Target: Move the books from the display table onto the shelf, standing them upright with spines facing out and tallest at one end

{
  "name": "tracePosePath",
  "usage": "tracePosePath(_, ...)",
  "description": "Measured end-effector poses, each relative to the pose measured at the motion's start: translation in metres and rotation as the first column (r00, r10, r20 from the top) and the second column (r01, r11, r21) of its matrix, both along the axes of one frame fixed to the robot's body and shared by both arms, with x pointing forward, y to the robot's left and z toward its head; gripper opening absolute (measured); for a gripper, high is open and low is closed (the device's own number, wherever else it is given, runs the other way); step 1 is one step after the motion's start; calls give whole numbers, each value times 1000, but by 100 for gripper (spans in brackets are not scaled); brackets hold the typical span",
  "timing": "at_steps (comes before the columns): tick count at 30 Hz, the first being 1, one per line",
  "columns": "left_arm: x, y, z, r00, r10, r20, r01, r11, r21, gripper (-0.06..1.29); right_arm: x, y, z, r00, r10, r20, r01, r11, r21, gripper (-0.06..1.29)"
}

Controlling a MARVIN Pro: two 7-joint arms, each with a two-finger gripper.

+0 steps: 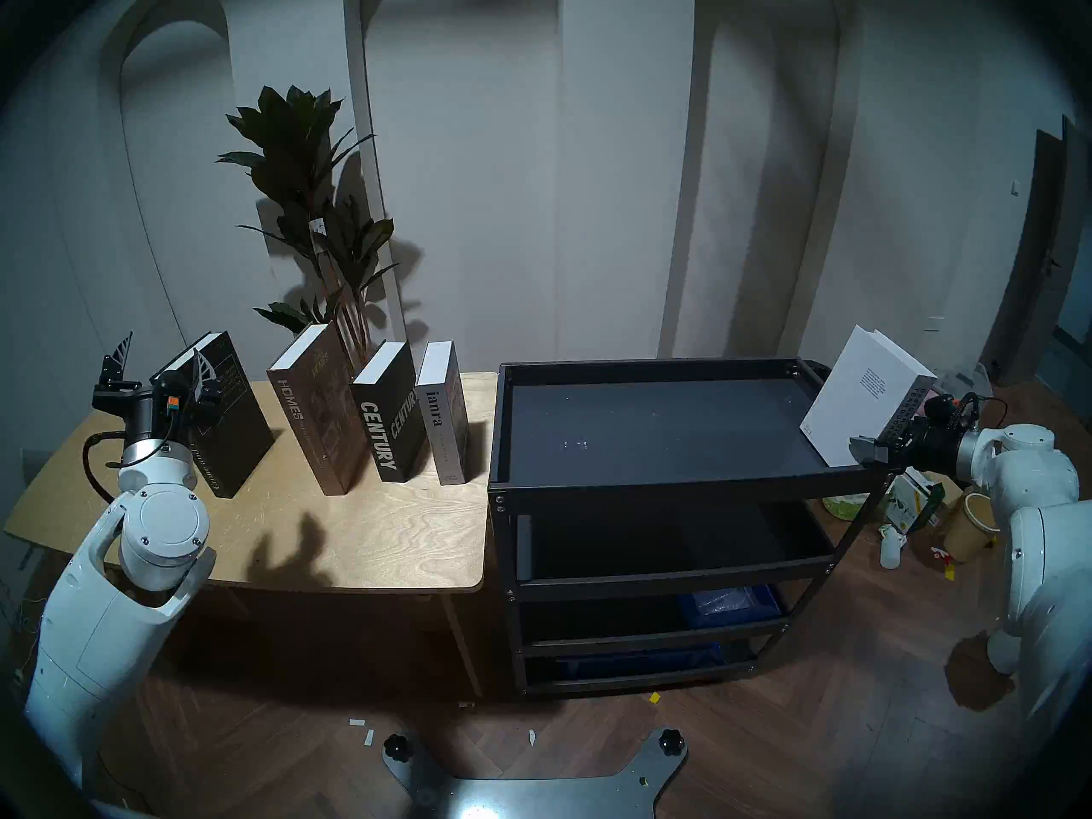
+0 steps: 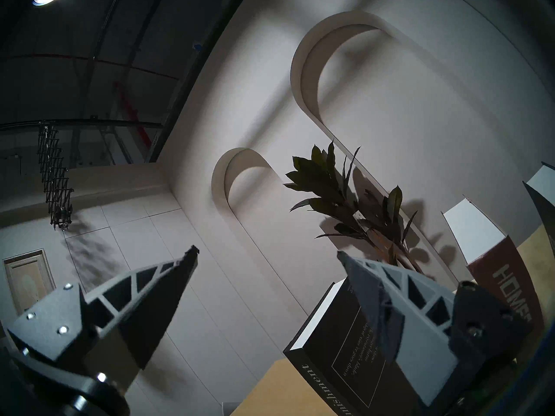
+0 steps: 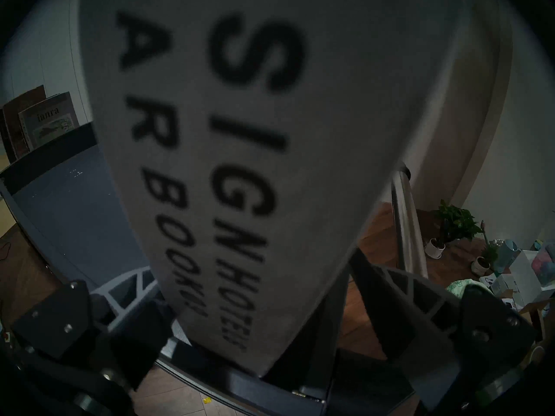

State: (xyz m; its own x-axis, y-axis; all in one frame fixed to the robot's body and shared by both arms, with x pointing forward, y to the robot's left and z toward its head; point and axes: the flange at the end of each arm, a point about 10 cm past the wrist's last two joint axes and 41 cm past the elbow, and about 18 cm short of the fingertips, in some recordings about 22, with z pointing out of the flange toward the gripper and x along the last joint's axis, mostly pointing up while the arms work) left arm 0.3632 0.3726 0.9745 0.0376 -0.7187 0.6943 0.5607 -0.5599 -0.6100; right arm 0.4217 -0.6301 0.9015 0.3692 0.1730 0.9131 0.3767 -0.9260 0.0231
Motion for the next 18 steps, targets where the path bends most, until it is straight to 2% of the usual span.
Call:
tracePosePath(9,0,-1,1,1000,-14,11,14,1000,0,125,9,3,17,999,32,41,-32,999,-11,123)
tracePosePath(18,1,-1,3,999,-29,23,29,1000,1,125,28,18,40,990,98,98,-96,995,-23,123)
